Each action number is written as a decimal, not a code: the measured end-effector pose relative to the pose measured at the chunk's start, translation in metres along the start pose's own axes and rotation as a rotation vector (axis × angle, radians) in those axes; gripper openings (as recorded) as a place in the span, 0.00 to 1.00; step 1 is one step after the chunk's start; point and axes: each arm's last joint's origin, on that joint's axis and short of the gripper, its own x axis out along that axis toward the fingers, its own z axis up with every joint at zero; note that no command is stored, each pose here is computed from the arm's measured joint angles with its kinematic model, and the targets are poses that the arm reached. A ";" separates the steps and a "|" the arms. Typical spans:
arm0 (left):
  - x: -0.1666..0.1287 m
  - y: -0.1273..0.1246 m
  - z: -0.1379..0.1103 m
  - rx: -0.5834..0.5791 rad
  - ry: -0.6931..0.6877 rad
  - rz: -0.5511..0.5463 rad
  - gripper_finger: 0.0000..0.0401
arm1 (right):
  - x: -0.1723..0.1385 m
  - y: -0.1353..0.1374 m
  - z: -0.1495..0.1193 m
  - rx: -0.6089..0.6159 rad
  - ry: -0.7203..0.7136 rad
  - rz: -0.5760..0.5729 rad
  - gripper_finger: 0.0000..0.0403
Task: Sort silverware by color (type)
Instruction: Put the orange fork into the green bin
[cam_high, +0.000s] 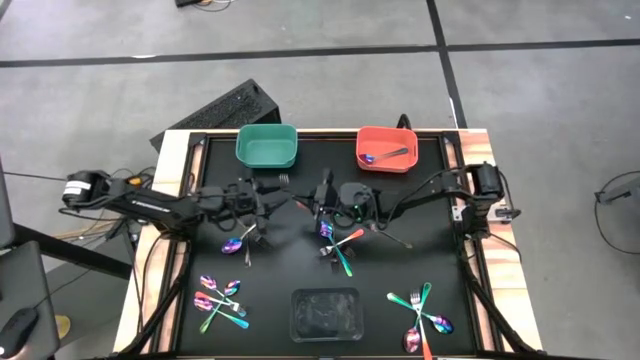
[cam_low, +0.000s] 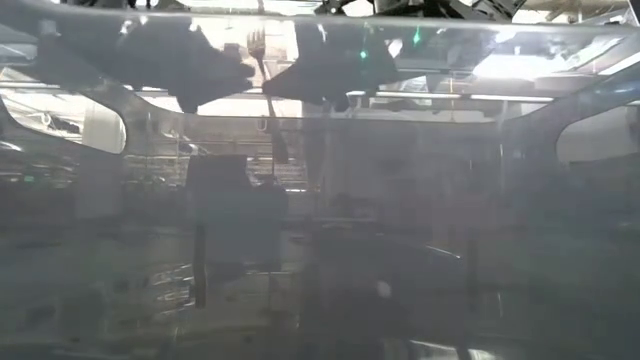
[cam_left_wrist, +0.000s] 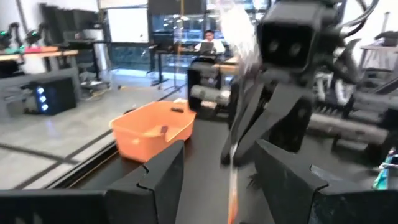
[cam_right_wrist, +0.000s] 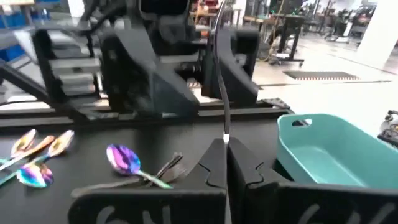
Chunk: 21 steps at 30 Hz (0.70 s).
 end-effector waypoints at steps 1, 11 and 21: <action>0.003 -0.001 0.002 0.002 -0.011 -0.014 0.45 | 0.000 0.001 0.000 -0.001 0.002 0.007 0.02; 0.018 -0.007 0.011 0.027 -0.032 -0.041 0.40 | -0.001 0.005 -0.002 -0.004 0.023 0.033 0.02; 0.018 -0.003 0.012 0.231 -0.012 0.088 0.02 | -0.002 0.007 -0.004 0.041 0.053 0.005 0.10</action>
